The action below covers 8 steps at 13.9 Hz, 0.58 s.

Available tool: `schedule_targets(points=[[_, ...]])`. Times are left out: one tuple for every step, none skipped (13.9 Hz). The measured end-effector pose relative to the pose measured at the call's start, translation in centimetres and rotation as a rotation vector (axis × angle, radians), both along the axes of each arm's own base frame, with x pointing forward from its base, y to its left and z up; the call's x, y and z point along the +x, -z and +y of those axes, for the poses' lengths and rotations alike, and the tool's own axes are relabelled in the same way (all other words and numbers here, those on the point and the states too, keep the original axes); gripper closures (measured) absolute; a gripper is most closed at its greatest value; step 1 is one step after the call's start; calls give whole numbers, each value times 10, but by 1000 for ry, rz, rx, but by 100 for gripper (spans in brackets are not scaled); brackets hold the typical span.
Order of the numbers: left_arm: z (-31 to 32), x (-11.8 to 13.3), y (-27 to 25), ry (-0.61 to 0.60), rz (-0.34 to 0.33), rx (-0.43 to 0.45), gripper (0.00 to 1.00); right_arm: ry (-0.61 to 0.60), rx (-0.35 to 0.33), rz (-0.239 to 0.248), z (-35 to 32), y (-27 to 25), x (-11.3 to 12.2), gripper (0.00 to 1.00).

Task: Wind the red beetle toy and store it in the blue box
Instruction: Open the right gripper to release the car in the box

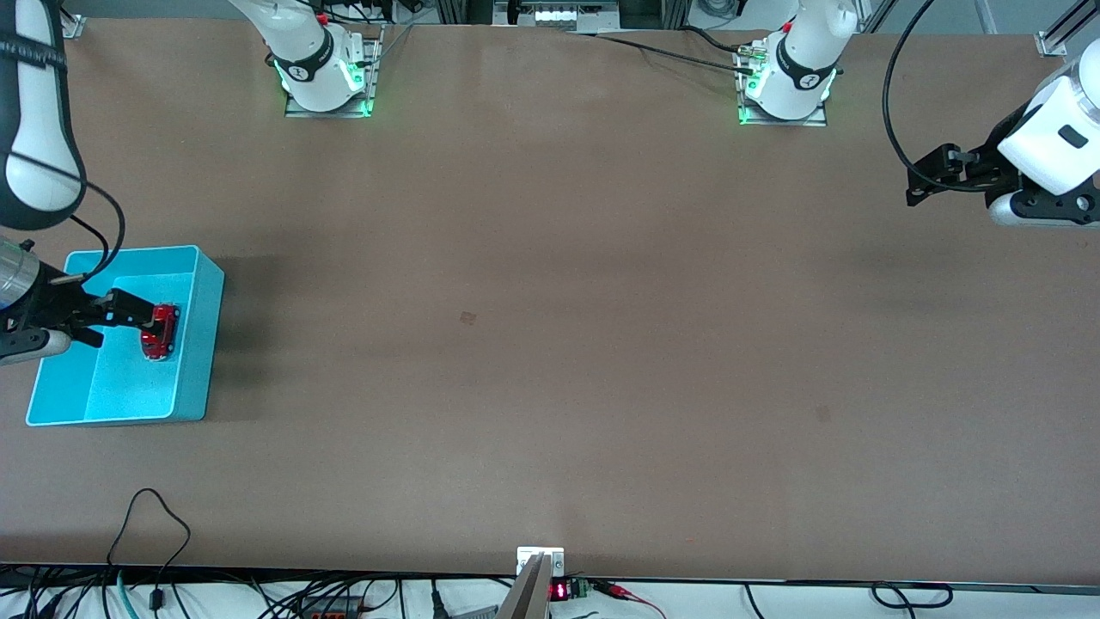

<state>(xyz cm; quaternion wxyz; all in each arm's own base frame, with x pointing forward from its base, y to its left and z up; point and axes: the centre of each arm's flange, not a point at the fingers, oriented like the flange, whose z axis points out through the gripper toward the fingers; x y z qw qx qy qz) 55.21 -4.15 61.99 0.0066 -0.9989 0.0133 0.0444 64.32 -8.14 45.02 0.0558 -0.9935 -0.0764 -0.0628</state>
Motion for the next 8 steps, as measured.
schedule_targets(points=[[0,3,2,0,2,0,0,17,6,11,19,-14,-1,0],[-1,5,4,1,5,0,0,36,11,27,38,-24,-4,0],[-1,6,5,1,8,0,0,54,12,38,53,-32,-6,0],[-1,7,6,2,8,0,0,68,9,44,65,-39,-9,0],[-1,7,5,2,7,0,0,79,1,53,75,-46,-13,0],[-1,7,5,1,6,0,0,88,-6,67,81,-54,-18,0],[0,7,5,0,6,0,0,95,-12,84,82,-65,-26,0],[0,7,5,-2,6,0,0,104,-15,101,79,-77,-34,0]])
